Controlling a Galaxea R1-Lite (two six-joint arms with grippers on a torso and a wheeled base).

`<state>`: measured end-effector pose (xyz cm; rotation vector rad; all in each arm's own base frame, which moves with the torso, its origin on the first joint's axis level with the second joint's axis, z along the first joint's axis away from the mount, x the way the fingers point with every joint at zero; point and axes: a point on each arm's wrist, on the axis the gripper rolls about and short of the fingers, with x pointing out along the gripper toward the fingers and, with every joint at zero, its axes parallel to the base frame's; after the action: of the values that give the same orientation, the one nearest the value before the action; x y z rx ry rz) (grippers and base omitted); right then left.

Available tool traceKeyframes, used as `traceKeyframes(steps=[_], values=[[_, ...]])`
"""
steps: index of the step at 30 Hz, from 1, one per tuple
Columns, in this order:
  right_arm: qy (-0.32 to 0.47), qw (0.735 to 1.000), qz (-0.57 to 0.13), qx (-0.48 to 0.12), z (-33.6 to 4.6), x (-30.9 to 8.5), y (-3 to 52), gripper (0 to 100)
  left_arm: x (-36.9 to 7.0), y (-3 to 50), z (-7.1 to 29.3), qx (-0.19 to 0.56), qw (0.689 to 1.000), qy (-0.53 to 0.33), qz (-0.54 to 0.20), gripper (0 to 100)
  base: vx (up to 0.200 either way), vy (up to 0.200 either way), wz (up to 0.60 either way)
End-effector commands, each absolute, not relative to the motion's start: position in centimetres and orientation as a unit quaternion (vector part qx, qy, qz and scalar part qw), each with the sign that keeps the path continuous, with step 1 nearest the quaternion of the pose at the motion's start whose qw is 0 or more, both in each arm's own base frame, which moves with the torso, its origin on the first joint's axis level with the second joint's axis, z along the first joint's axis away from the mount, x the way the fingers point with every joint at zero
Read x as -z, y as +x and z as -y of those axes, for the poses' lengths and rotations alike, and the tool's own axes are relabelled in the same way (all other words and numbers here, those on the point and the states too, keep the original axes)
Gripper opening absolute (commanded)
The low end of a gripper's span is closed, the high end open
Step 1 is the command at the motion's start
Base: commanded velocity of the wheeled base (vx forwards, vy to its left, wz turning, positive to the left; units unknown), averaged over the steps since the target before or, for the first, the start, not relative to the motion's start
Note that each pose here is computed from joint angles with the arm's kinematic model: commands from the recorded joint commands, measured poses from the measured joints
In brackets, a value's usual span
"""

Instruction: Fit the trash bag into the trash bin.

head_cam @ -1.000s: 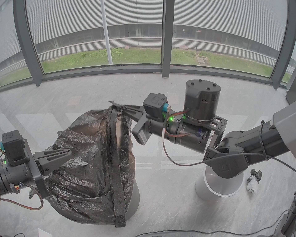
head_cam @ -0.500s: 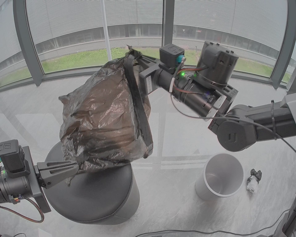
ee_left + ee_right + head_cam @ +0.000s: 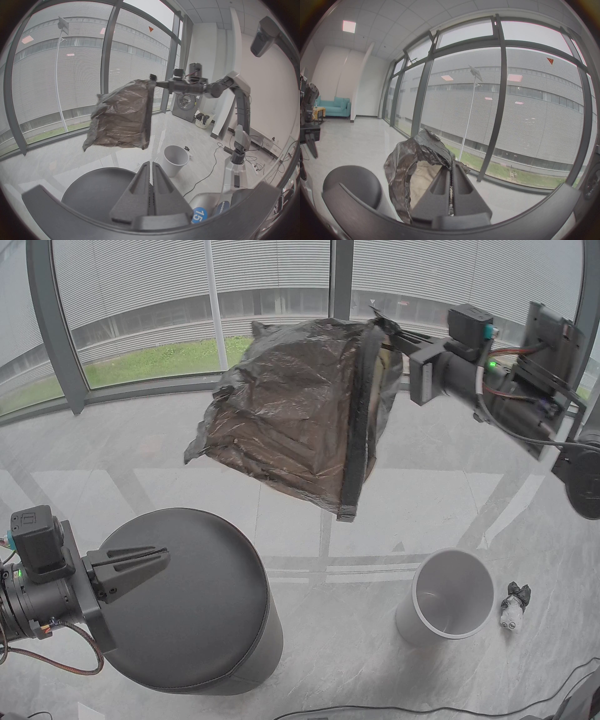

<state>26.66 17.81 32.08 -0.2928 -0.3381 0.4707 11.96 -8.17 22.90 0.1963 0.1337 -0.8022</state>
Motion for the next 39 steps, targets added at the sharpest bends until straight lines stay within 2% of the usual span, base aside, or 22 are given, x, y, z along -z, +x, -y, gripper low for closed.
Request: traceKeyframes(steps=[1,3,8,10,15,22,27,34,35,39], values=[[-0.160,0.961,0.119,-0.192,-11.4,-33.6,19.5,0,-21.7,14.4,9.8,0.383,0.913,0.103,-0.091,0,0.000,0.000,0.00],[-0.165,0.961,0.098,-0.198,-11.2,-33.7,18.6,0,-21.3,14.9,10.7,0.396,0.906,0.106,-0.103,0,0.000,0.000,0.00],[-0.155,0.957,0.115,-0.217,-12.4,-34.9,18.2,0,-21.4,16.1,12.8,0.421,0.893,0.111,-0.111,0,0.000,0.000,0.00],[-0.143,0.955,0.139,-0.218,-13.1,-36.7,18.1,0,-21.3,17.2,15.8,0.452,0.876,0.119,-0.120,0,0.000,0.000,0.00],[-0.133,0.955,0.159,-0.214,-13.6,-38.2,18.8,0,-20.4,18.6,19.0,0.479,0.859,0.124,-0.130,0,0.000,0.000,0.00],[-0.129,0.962,0.142,-0.195,-15.0,-37.8,20.7,0,-19.4,19.7,23.1,0.511,0.842,0.124,-0.121,0,0.000,0.000,0.00],[-0.124,0.966,0.140,-0.180,-15.1,-37.8,21.2,0,-20.0,20.9,24.3,0.506,0.847,0.117,-0.109,0,0.000,0.000,0.00],[-0.114,0.966,0.159,-0.169,-16.0,-38.0,22.7,0,-20.5,21.0,23.9,0.491,0.857,0.109,-0.109,0,0.000,0.000,0.00],[-0.113,0.966,0.161,-0.168,-16.2,-38.0,22.9,0,-20.3,21.0,23.8,0.487,0.859,0.110,-0.113,100,0.000,0.000,0.00],[-0.107,0.966,0.166,-0.168,-16.7,-38.2,23.6,0,-20.1,21.3,24.0,0.482,0.862,0.108,-0.114,100,0.000,0.000,0.00]])
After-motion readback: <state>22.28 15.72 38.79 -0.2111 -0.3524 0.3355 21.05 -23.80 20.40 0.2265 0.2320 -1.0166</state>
